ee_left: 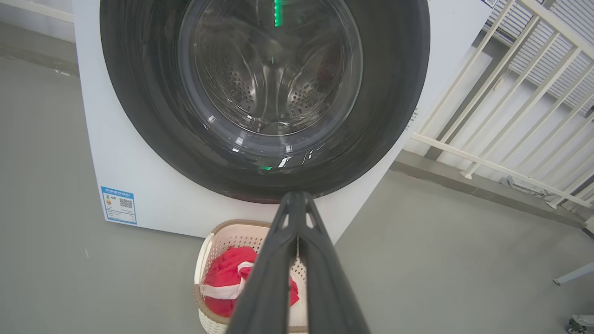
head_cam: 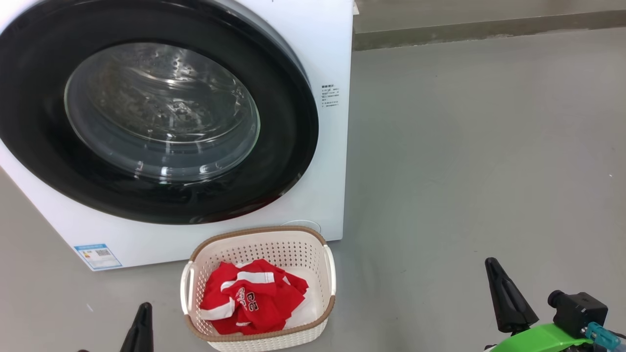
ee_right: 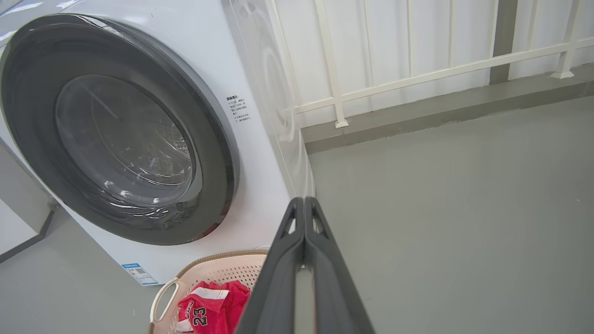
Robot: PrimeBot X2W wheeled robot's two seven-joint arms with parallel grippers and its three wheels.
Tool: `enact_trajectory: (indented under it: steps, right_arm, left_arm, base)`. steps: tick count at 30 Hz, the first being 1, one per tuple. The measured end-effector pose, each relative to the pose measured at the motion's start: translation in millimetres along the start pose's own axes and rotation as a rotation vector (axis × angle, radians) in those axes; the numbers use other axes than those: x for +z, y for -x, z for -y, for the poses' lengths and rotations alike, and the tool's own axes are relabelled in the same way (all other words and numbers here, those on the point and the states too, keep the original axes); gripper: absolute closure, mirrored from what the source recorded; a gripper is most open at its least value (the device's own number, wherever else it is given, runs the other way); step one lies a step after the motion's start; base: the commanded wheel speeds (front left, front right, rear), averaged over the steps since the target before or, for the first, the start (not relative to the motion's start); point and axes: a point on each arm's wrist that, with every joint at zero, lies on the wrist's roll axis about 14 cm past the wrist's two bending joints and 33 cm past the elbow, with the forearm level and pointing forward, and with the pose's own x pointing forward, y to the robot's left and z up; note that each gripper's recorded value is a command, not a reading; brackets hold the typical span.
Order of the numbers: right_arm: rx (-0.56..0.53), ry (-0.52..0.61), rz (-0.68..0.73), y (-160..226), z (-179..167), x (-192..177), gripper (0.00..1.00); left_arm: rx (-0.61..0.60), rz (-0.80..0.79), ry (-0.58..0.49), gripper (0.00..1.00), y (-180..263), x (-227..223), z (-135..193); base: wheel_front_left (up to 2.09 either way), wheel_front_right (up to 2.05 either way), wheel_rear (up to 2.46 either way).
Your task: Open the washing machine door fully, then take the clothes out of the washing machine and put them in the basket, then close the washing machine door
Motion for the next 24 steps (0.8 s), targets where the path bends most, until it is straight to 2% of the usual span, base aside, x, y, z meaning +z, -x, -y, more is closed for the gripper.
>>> enact_trajectory:
  steps: [24]
  right_arm:
    - [-0.046,-0.255,-0.014,-7.9,7.4,-0.2,1.0]
  left_arm:
    - [0.034,-0.036,0.244,1.0,-6.7,-5.5,-4.7]
  base:
    - [0.0,0.0,0.0]
